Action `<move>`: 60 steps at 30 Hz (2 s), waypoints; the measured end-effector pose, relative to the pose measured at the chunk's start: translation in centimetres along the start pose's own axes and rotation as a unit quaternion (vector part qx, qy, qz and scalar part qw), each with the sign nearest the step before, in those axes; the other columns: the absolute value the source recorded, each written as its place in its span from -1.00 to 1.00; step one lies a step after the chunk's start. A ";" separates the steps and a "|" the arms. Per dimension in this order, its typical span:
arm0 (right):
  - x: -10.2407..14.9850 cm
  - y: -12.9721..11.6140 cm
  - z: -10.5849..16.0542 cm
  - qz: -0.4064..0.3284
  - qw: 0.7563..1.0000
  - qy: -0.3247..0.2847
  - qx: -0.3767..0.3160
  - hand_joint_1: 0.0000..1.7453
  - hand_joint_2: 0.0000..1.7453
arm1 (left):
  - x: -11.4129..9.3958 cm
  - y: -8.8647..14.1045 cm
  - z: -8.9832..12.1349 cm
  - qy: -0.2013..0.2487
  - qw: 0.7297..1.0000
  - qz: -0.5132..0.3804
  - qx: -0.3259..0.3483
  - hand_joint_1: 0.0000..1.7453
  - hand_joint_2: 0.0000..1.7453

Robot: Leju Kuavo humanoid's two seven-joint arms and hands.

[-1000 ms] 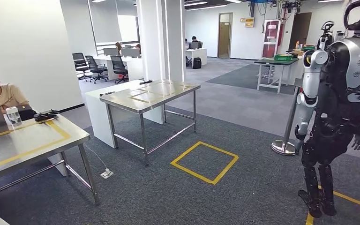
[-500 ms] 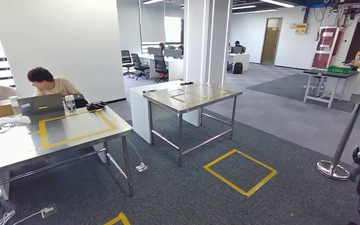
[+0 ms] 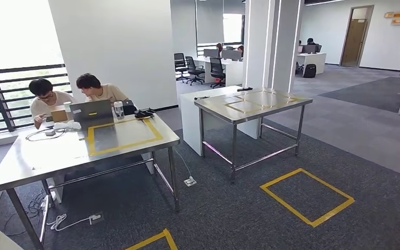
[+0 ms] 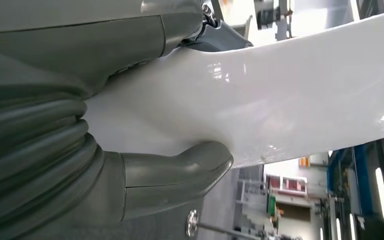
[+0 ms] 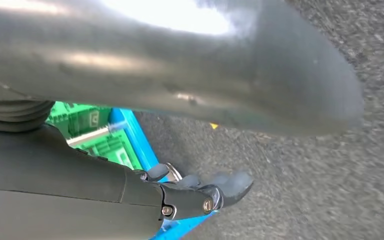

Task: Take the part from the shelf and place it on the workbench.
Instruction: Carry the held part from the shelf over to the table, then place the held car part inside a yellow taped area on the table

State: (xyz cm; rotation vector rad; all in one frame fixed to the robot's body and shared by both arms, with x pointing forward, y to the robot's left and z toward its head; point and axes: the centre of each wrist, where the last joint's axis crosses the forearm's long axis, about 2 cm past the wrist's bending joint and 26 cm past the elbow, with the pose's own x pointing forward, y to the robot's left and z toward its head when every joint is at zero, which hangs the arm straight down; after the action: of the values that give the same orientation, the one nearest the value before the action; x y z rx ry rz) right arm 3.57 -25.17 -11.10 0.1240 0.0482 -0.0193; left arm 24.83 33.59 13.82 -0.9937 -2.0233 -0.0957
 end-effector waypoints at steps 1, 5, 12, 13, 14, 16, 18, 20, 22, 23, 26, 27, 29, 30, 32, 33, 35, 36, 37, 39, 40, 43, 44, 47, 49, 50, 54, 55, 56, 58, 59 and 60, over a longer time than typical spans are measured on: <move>-0.1 0.0 0.0 0.000 1.000 0.001 0.001 -1.00 -1.00 | 0.4 0.2 0.5 -0.001 1.000 -0.002 0.003 1.00 1.00; 0.0 -0.1 0.0 -0.008 1.000 -0.001 0.002 -1.00 -1.00 | 0.7 0.4 1.7 0.026 1.000 -0.011 0.012 1.00 1.00; 0.8 -0.2 0.1 -0.017 1.000 -0.011 -0.001 -1.00 -1.00 | 0.5 0.7 0.8 0.050 0.998 -0.030 0.021 1.00 1.00; 0.8 -0.2 0.1 -0.017 1.000 -0.011 -0.002 -1.00 -1.00 | 0.5 0.7 0.8 0.050 0.998 -0.032 0.023 1.00 1.00; 0.8 -0.2 0.1 -0.017 1.000 -0.011 -0.002 -1.00 -1.00 | 0.4 0.7 0.8 0.050 0.998 -0.034 0.024 1.00 1.00; 0.8 -0.2 0.1 -0.017 1.000 -0.011 -0.002 -1.00 -1.00 | 0.4 0.7 0.8 0.049 0.998 -0.037 0.028 1.00 1.00; 0.8 -0.2 0.1 -0.017 1.000 -0.011 -0.002 -1.00 -1.00 | 0.4 0.7 0.7 0.048 0.998 -0.039 0.029 1.00 1.00; 0.8 -0.2 0.1 -0.019 1.000 -0.011 -0.002 -1.00 -1.00 | 0.4 0.7 0.6 0.046 0.998 -0.039 0.030 1.00 1.00; 0.8 -0.2 0.1 -0.023 1.000 -0.011 -0.003 -1.00 -1.00 | 0.3 0.6 0.4 0.045 0.998 -0.039 0.029 1.00 1.00; 0.8 -0.2 0.1 -0.025 1.000 -0.011 -0.003 -1.00 -1.00 | 0.3 0.6 0.3 0.044 0.998 -0.038 0.029 1.00 1.00; 0.8 -0.2 0.1 -0.032 0.999 -0.012 -0.002 -1.00 -1.00 | 0.2 0.6 0.1 0.042 0.998 -0.036 0.027 1.00 1.00; 0.8 -0.2 0.1 -0.035 0.999 -0.012 -0.002 -1.00 -1.00 | 0.2 0.6 0.1 0.041 0.998 -0.035 0.026 1.00 1.00; 0.8 -0.2 0.1 -0.039 0.999 -0.012 -0.001 -1.00 -1.00 | 0.2 0.6 0.1 0.039 0.998 -0.034 0.026 1.00 1.00; 0.8 -0.2 0.1 -0.041 0.999 -0.012 -0.001 -1.00 -1.00 | 0.3 0.6 0.1 0.039 0.998 -0.034 0.025 1.00 1.00; 0.8 -0.2 0.1 -0.044 0.999 -0.011 -0.001 -1.00 -1.00 | 0.3 0.7 0.0 0.037 0.998 -0.034 0.022 1.00 1.00; 0.9 -0.3 0.1 -0.045 0.999 -0.009 -0.001 -1.00 -1.00 | 0.4 0.8 -0.2 0.035 0.999 -0.034 0.020 1.00 1.00; 0.8 -0.3 0.1 -0.046 0.999 -0.007 -0.001 -1.00 -1.00 | 0.3 0.9 -0.4 0.030 0.999 -0.032 0.018 1.00 1.00; 0.8 -0.4 0.1 -0.047 0.999 -0.007 -0.001 -1.00 -1.00 | 0.2 0.9 -0.4 0.030 0.999 -0.031 0.019 1.00 1.00; 0.7 -0.4 0.1 -0.047 0.999 -0.006 -0.002 -1.00 -1.00 | 0.1 0.9 -0.3 0.030 0.999 -0.029 0.019 1.00 1.00; 0.6 -0.5 0.1 -0.048 0.999 -0.001 -0.002 -1.00 -1.00 | 0.0 0.9 -0.2 0.030 0.999 -0.025 0.021 1.00 1.00; 0.5 -0.5 0.1 -0.048 0.999 0.003 -0.002 -1.00 -1.00 | 0.0 0.9 -0.2 0.030 0.999 -0.024 0.021 1.00 1.00; 0.5 -0.3 0.1 -0.048 0.999 0.007 0.000 -1.00 -1.00 | 0.0 1.1 -0.1 0.031 0.999 -0.025 0.021 1.00 1.00; 0.4 -0.3 0.1 -0.048 0.999 0.006 0.001 -1.00 -1.00 | 0.1 1.2 0.0 0.031 0.999 -0.026 0.020 1.00 1.00; 0.4 -0.3 0.1 -0.049 0.999 0.006 0.000 -1.00 -1.00 | 0.2 1.4 -0.1 0.032 0.999 -0.026 0.017 1.00 1.00; 0.5 -0.3 0.1 -0.049 0.999 0.009 0.001 -1.00 -1.00 | 0.3 1.6 -0.3 0.029 0.999 -0.026 0.014 1.00 1.00; 0.5 -0.3 0.1 -0.050 0.999 0.010 0.001 -1.00 -1.00 | 0.3 1.7 -0.3 0.027 0.999 -0.025 0.014 1.00 1.00; 0.4 -0.3 0.1 -0.057 0.998 0.010 0.002 -1.00 -1.00 | 0.0 1.9 -0.2 0.032 0.999 -0.021 0.017 1.00 1.00; 0.3 -0.3 0.1 -0.059 0.998 0.011 0.003 -1.00 -1.00 | -0.1 1.9 -0.1 0.033 0.999 -0.020 0.018 1.00 1.00; 0.2 -0.3 0.0 -0.060 0.998 0.012 0.003 -1.00 -1.00 | -0.1 1.9 -0.1 0.035 0.999 -0.019 0.018 1.00 1.00; 0.1 -0.1 0.0 -0.061 0.998 0.011 0.004 -1.00 -1.00 | -0.3 1.9 -0.1 0.036 0.999 -0.017 0.018 1.00 1.00; 0.0 0.0 0.0 -0.061 0.998 0.009 0.005 -1.00 -1.00 | -0.3 1.9 -0.1 0.036 0.999 -0.017 0.018 1.00 1.00; 0.0 0.1 0.0 -0.061 0.998 0.007 0.006 -1.00 -1.00 | -0.3 1.9 -0.1 0.036 0.999 -0.017 0.018 1.00 1.00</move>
State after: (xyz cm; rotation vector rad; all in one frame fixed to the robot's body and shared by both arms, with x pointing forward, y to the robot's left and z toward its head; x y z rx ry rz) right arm 3.60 -25.10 -11.09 0.1327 0.0699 -0.1406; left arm 26.32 34.63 13.11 -0.9212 -1.9706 -0.1120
